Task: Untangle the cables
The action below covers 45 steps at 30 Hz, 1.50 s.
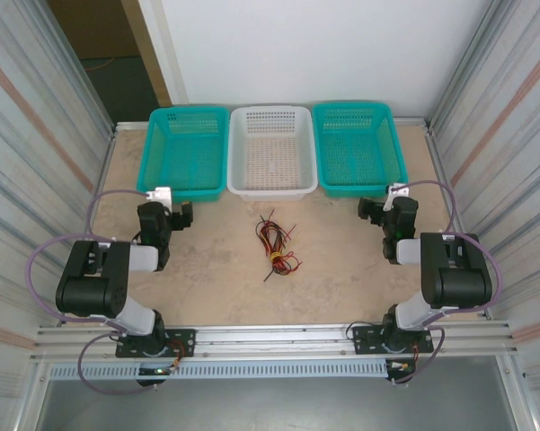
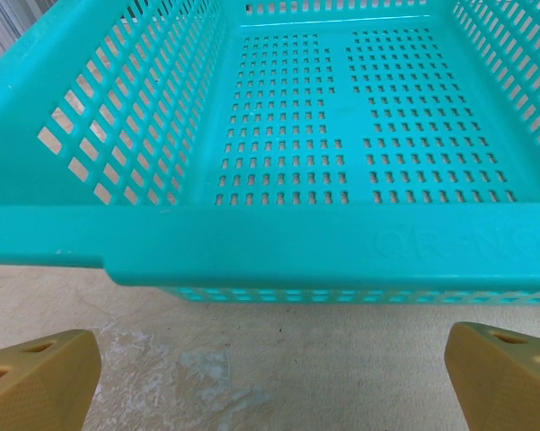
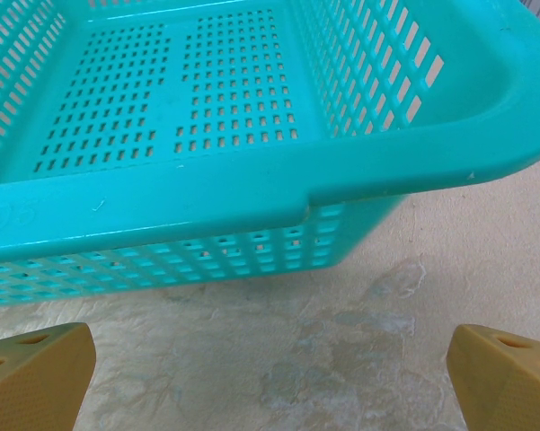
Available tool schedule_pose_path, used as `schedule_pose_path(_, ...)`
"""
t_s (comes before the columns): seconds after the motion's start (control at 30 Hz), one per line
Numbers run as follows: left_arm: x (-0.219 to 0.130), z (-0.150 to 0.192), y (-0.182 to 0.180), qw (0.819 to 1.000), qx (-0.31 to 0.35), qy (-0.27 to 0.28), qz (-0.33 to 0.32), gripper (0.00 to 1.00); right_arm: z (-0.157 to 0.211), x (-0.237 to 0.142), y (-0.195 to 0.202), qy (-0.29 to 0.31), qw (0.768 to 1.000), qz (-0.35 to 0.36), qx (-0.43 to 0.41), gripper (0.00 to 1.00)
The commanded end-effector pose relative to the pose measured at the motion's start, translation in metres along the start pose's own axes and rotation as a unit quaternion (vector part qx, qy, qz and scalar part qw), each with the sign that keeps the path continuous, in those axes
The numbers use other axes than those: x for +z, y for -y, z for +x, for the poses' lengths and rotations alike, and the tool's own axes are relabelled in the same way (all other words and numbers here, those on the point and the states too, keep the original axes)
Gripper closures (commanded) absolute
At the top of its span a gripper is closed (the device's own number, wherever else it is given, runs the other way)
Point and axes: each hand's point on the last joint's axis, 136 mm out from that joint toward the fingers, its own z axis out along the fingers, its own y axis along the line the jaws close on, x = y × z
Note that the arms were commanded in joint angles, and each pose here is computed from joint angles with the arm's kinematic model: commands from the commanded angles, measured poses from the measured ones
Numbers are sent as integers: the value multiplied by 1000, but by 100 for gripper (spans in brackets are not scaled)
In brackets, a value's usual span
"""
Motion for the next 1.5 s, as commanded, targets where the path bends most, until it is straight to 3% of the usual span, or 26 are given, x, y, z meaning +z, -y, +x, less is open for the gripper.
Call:
schedule_pose_path(0.0,0,-14,-2,1000,-1,20,5,1,-10,-1,-1,17,1000,-3,-1,1)
schedule_pose_path(0.17,-10,-31,-7,999,14,19,-32,1,-27,-7,-2,1,1000,1,-2,1)
schedule_pose_path(0.33,-27,-42,-7,999,8,8,-43,1,-36,-26,0,18,1000,25,1,1)
schedule_pose_path(0.47,-39,-48,9,1000,-1,-4,-15,1,-37,-40,-2,7,999,42,1,1)
schedule_pose_path(0.53,-47,-57,4,999,-8,-14,-39,2,-41,-52,-1,8,998,53,23,1)
schedule_pose_path(0.67,-73,-59,-2,995,-62,-60,-48,6,-35,-72,6,-48,992,98,60,1)
schedule_pose_path(0.77,-96,-47,-4,986,-106,-110,-59,10,-22,-91,6,-137,977,128,105,1)
schedule_pose_path(0.83,-116,-44,5,983,-119,-130,-47,11,-14,-108,-9,-189,968,123,111,1)
schedule_pose_path(0.93,-143,-50,26,984,-118,-134,-12,13,-21,-140,-36,-191,970,98,117,1)
schedule_pose_path(1.0,-160,-57,47,981,-126,-143,36,15,-14,-161,-55,-196,960,53,193,1)
schedule_pose_path(1.07,-171,-62,67,975,-137,-155,82,17,-7,-165,-99,-231,945,-69,220,1)
schedule_pose_path(1.17,-180,-69,93,960,-173,-169,139,22,20,-172,-134,-297,947,-42,117,1)
schedule_pose_path(1.27,-183,-74,117,942,-212,-183,187,25,22,-183,-172,-287,958,-16,19,1)
schedule_pose_path(1.33,-186,-75,127,934,-223,-189,207,25,32,-190,-213,-307,949,-74,-13,1)
schedule_pose_path(1.4,-187,-74,135,931,-222,-195,216,26,50,-198,-259,-343,924,-167,-31,1)
schedule_pose_path(1.47,-189,-73,139,929,-216,-202,224,26,64,-197,-275,-363,911,-195,-28,1)
